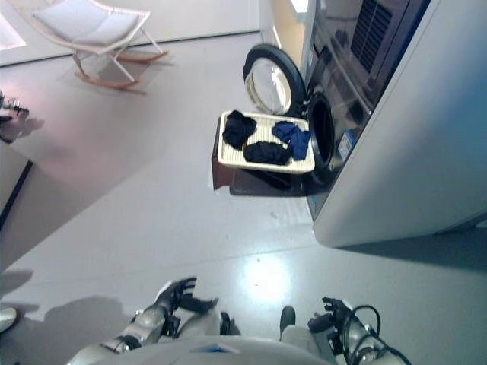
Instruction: Pick up the clothes and place them into the washing machine
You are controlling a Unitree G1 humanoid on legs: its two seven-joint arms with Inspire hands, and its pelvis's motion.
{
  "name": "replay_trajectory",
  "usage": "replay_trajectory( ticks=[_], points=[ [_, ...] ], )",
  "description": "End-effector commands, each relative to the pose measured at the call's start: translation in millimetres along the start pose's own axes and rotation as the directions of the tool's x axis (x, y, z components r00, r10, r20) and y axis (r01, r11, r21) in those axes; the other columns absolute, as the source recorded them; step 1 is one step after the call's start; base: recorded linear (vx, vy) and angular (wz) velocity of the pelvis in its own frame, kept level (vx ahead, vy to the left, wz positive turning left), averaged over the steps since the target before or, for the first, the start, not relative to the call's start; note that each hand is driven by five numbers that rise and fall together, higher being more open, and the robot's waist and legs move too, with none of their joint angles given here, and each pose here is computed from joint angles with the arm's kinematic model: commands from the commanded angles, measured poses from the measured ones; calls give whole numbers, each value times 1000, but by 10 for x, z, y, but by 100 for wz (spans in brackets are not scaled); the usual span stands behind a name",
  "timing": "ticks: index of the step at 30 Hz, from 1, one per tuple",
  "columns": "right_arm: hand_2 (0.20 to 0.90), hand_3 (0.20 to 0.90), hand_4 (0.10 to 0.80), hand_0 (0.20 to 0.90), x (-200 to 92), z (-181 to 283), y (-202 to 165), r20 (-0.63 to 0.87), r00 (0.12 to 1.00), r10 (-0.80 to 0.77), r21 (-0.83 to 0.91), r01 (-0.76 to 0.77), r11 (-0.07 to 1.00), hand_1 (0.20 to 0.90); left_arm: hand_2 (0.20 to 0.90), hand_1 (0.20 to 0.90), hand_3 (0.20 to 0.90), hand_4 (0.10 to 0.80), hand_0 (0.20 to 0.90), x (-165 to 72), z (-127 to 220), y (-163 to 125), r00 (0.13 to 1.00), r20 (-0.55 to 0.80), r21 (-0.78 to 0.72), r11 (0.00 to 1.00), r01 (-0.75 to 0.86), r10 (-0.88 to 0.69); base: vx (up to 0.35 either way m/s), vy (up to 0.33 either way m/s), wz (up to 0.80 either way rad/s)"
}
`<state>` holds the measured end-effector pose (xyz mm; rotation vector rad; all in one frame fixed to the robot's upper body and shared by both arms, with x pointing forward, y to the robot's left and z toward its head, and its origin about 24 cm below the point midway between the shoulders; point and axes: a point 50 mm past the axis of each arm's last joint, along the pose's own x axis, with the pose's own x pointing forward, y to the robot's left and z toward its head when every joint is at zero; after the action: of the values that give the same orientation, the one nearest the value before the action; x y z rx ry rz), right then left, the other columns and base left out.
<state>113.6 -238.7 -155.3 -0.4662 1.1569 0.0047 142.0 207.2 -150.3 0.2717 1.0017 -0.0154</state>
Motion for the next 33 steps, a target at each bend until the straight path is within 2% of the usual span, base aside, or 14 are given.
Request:
replay_trajectory(
  ticks=[1,4,8,14,21,29,33],
  points=[
    [900,900,800,900,-29,-171,-4,-40,999,-16,-34,15,999,900,900,900,900,800,900,-69,-250,1,998,-59,-35,999,-35,33,342,18,-14],
    [900,900,800,900,-15,-90,5,-17,1000,-22,-23,22,999,900,900,900,900,800,900,-79,-292,14,996,-77,-53,997,-50,46,389,48,-19],
    [900,900,800,900,-43,-210,113,-59,998,10,-23,-11,1000,900,900,900,900,800,900,-144,-496,71,987,-145,-70,995,-76,65,541,134,-63],
    [900,900,800,900,-53,-212,206,-57,998,41,12,-40,999,900,900,900,900,800,900,-119,-399,207,991,-104,-15,996,-86,84,464,228,-33],
    [900,900,800,900,-7,170,160,90,996,24,96,-33,995,900,900,900,900,800,900,-46,-139,344,993,-35,74,991,-113,115,370,249,-9],
    [900,900,800,900,-35,-137,101,-20,1000,16,43,-15,999,900,900,900,900,800,900,-36,-159,212,996,-52,99,993,-63,69,481,-33,19],
    [900,900,800,900,-77,-348,127,-89,996,25,53,-21,998,900,900,900,900,800,900,-57,-249,136,995,-81,83,995,-46,53,317,-144,76]
  ],
)
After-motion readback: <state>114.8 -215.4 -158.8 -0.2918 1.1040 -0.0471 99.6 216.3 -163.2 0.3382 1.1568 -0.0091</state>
